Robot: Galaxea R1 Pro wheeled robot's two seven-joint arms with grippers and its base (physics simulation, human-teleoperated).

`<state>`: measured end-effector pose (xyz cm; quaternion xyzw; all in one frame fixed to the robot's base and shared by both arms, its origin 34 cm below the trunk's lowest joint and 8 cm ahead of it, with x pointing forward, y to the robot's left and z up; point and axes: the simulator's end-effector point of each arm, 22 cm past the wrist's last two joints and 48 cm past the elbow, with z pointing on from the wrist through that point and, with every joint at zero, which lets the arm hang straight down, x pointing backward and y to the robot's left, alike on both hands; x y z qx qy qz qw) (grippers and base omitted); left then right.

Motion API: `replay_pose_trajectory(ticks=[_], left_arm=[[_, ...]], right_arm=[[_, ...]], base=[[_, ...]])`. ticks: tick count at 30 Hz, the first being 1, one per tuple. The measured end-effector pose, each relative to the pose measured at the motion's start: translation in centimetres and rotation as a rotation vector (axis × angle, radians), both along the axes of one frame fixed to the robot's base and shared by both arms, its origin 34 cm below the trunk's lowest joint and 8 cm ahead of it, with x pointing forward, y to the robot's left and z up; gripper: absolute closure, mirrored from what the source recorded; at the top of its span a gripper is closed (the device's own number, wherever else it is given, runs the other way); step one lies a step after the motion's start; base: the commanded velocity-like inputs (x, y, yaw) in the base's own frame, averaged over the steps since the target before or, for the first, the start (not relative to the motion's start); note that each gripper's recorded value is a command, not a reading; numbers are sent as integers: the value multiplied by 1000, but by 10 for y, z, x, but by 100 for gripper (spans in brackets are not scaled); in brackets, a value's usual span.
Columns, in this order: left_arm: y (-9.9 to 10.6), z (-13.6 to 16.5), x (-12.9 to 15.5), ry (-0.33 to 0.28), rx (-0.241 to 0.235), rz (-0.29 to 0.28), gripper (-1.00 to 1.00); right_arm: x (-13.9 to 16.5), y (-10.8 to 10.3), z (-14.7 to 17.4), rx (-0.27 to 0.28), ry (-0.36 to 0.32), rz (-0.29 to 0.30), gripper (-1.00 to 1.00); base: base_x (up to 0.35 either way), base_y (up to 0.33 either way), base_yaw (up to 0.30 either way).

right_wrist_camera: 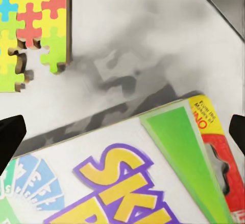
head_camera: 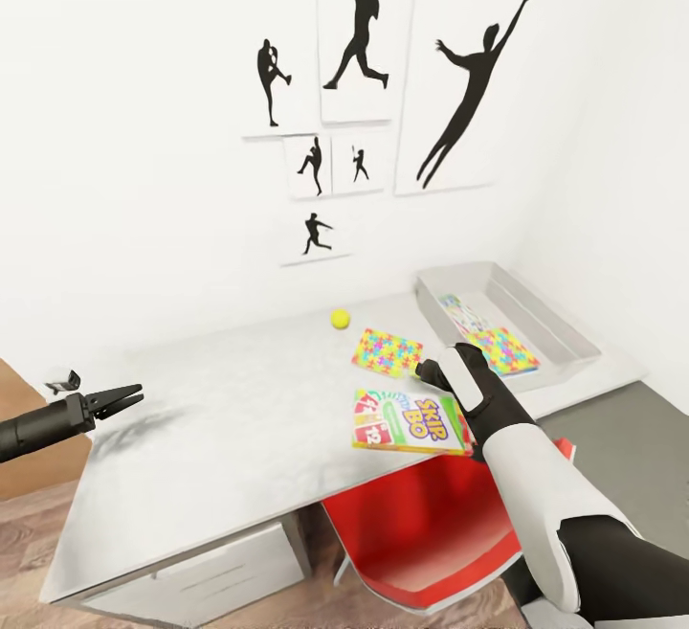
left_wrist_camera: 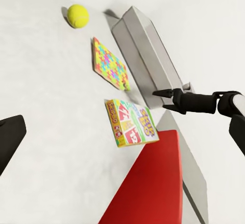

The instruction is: Put all the toys in the child's room - the three board games (two on the bed and one on the table), the two jigsaw puzzles on the table, and the tennis ball on the table - inside the toy box on the table in the child's room.

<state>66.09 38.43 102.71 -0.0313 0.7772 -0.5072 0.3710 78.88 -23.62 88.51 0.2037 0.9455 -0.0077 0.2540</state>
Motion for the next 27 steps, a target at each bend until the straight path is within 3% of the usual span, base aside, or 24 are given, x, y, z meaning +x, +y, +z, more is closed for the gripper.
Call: replay_pose_trajectory(ticks=[27], left_arm=[[0, -25, 1, 46, -2, 0, -100]], right_arm=[[-5, 0, -30, 1, 44, -2, -100]], base=[[4, -4, 0]])
